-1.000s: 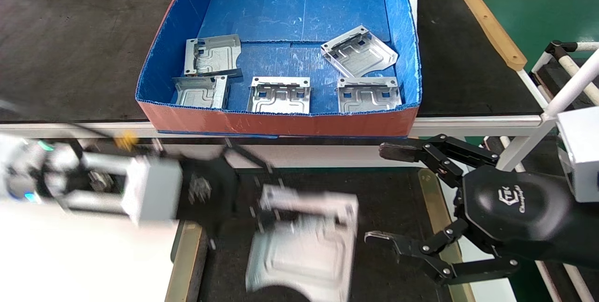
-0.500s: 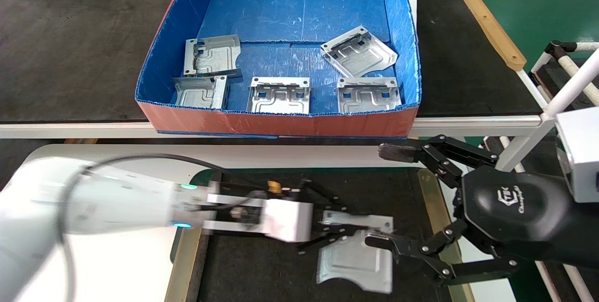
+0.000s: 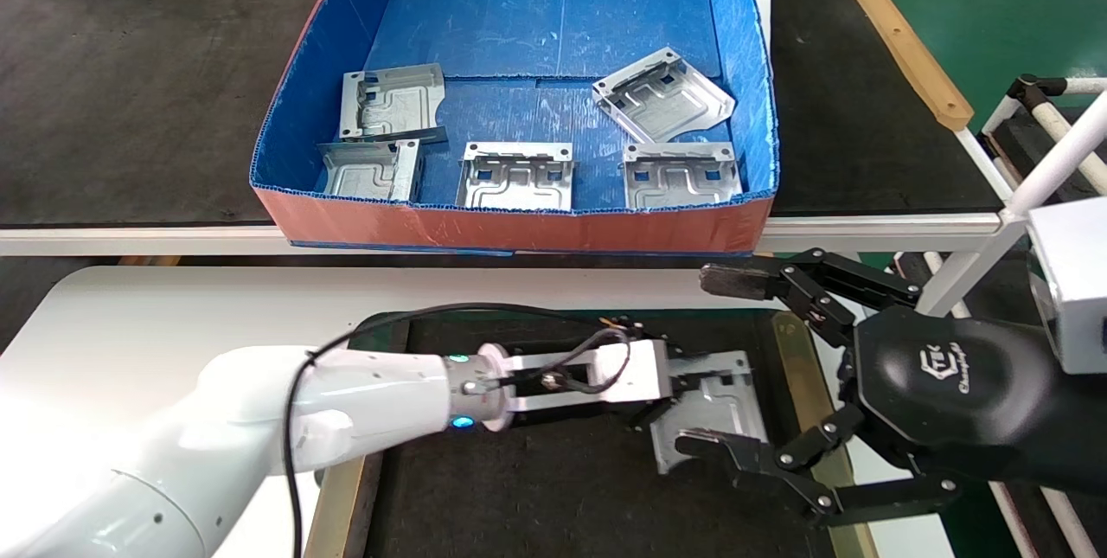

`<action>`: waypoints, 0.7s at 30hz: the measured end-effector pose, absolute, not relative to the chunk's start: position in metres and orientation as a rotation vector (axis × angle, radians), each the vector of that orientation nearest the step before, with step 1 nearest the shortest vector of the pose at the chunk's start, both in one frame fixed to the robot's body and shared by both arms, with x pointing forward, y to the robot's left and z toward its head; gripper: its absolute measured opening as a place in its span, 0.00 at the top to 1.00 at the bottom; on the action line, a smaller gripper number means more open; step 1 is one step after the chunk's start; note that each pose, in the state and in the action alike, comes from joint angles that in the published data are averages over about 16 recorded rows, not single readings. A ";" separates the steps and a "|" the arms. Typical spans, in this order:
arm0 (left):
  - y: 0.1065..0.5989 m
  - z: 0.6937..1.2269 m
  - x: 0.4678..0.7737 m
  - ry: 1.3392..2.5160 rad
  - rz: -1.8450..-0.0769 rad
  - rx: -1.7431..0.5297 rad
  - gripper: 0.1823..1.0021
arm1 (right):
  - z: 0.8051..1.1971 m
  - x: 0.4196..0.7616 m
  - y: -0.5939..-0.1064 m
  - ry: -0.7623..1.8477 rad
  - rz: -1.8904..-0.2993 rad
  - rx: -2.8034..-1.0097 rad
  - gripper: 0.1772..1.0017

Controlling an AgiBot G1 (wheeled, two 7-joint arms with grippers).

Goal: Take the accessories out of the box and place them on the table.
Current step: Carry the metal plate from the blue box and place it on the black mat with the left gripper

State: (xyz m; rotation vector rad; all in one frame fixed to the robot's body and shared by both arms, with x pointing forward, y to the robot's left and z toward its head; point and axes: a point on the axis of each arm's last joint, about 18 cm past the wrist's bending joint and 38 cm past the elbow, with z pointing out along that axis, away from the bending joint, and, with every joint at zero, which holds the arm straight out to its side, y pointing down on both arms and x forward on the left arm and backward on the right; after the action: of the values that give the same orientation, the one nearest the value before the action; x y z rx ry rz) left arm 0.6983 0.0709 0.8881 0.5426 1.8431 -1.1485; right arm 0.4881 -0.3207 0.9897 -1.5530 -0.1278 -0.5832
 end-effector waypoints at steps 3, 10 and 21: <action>0.062 0.884 0.698 1.849 -1.145 0.518 0.89 | 0.990 0.488 -0.321 -0.128 -0.583 -1.553 0.00; 0.049 0.876 0.700 1.860 -1.120 0.466 0.89 | 0.990 0.488 -0.321 -0.128 -0.583 -1.553 0.00; 0.045 0.873 0.707 1.857 -1.080 0.396 0.89 | 0.990 0.488 -0.321 -0.128 -0.583 -1.553 0.00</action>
State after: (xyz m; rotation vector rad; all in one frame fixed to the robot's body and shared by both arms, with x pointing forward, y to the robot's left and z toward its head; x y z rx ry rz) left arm 0.7067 0.0454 0.8728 0.3958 1.8568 -1.0801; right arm 0.4881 -0.3207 0.9897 -1.5530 -0.1278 -0.5832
